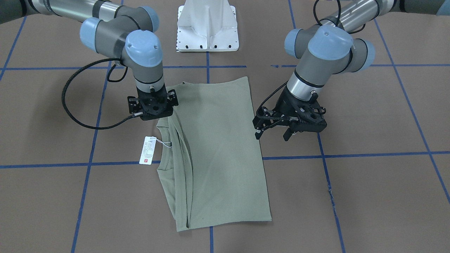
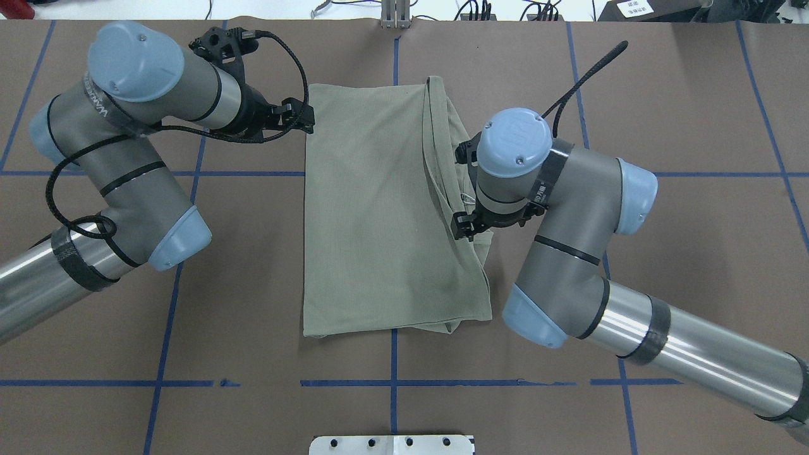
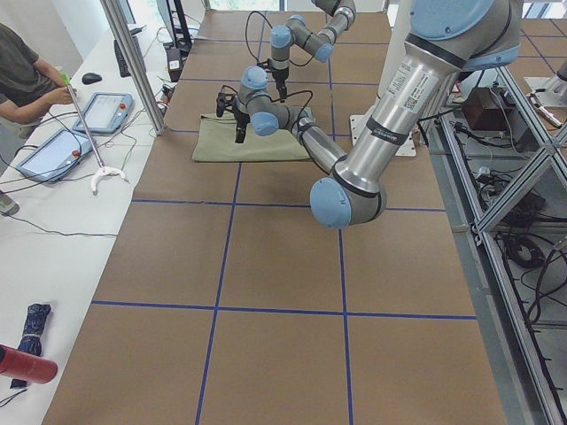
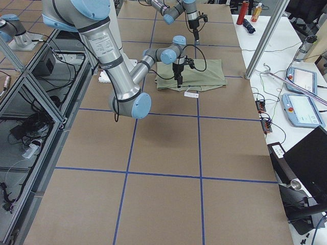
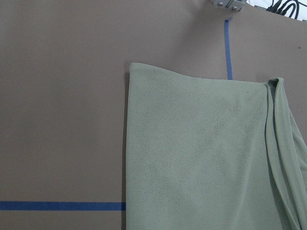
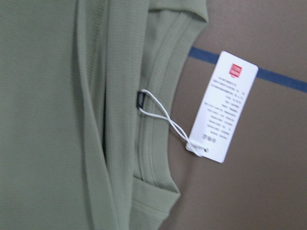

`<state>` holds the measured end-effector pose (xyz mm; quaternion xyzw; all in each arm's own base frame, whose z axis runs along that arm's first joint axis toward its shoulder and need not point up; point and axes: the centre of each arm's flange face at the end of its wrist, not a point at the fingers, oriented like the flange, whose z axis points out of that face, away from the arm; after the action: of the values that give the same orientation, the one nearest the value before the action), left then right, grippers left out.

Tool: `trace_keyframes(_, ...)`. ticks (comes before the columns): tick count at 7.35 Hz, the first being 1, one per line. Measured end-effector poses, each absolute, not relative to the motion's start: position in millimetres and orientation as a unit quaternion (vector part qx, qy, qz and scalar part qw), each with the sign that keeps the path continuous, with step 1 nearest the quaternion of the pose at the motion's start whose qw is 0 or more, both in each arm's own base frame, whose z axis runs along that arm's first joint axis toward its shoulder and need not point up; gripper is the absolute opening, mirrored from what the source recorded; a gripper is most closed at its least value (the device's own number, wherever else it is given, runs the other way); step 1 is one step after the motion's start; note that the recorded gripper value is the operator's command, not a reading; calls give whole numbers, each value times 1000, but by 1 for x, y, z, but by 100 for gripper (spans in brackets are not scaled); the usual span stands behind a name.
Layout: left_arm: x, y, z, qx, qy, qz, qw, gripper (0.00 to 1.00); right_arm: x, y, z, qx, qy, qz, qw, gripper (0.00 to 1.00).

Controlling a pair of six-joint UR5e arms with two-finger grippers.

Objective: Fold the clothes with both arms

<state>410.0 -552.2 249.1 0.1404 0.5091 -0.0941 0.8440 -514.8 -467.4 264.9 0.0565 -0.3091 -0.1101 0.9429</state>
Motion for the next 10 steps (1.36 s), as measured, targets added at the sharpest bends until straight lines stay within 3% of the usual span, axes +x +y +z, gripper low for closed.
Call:
trace_keyframes(3, 413, -558, 261, 145, 513, -93, 841, 100, -553, -495, 271, 66, -316, -114, 939, 100)
trace_keyframes(10, 411, -560, 263, 146, 513, -95, 840, 100, -563, -496, 295, 55, -307, -118, 943, 100)
